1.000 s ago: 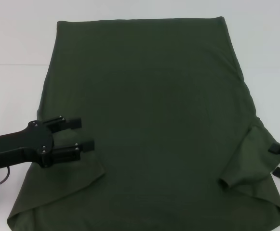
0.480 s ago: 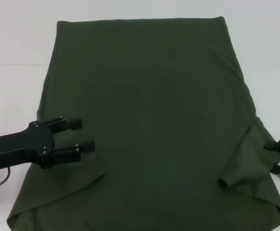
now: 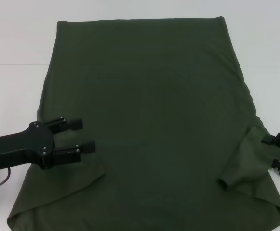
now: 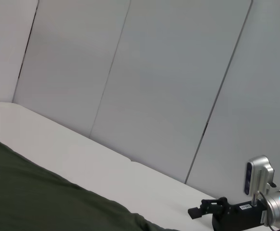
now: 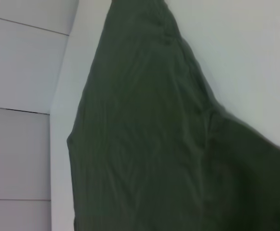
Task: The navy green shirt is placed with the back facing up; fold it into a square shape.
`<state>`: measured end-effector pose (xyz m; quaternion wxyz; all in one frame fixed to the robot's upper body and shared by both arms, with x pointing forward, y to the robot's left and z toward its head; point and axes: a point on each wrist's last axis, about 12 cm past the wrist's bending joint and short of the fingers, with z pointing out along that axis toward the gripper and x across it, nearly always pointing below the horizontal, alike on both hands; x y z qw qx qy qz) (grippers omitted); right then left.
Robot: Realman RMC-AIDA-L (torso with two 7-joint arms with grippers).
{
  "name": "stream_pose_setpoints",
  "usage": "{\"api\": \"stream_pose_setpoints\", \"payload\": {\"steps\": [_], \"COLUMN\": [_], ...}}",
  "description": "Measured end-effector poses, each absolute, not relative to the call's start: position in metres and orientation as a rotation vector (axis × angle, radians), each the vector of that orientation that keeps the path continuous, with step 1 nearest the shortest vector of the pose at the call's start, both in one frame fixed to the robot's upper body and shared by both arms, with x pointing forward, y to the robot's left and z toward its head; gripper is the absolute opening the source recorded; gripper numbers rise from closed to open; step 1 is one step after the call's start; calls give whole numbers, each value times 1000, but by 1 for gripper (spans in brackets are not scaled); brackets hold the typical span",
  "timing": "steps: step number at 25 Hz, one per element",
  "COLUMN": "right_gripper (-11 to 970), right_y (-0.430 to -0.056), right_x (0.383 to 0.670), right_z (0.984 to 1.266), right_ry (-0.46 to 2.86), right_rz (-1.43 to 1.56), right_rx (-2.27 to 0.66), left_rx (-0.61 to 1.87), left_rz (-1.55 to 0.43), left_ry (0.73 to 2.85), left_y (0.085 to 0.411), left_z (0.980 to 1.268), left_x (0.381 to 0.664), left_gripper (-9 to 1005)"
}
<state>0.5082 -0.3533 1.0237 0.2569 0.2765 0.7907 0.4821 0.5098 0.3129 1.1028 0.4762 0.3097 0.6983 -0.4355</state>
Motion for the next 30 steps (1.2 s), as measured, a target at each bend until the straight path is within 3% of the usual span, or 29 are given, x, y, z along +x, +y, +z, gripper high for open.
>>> {"api": "stream_pose_setpoints", "payload": {"steps": [20, 30], "right_gripper": [938, 671], "right_y": [-341, -336], "right_x": [513, 519], "right_z": [1025, 1028], "right_ry": [2111, 2121], "right_rz": [1341, 1351], "right_rx": [719, 697], "left_rx": [755, 758], "left_rz": [-1070, -1073], "left_ry": [1706, 1701], "left_y": [313, 314], "left_z": [1102, 1103], "left_x": [508, 507], "left_gripper": [841, 842]}}
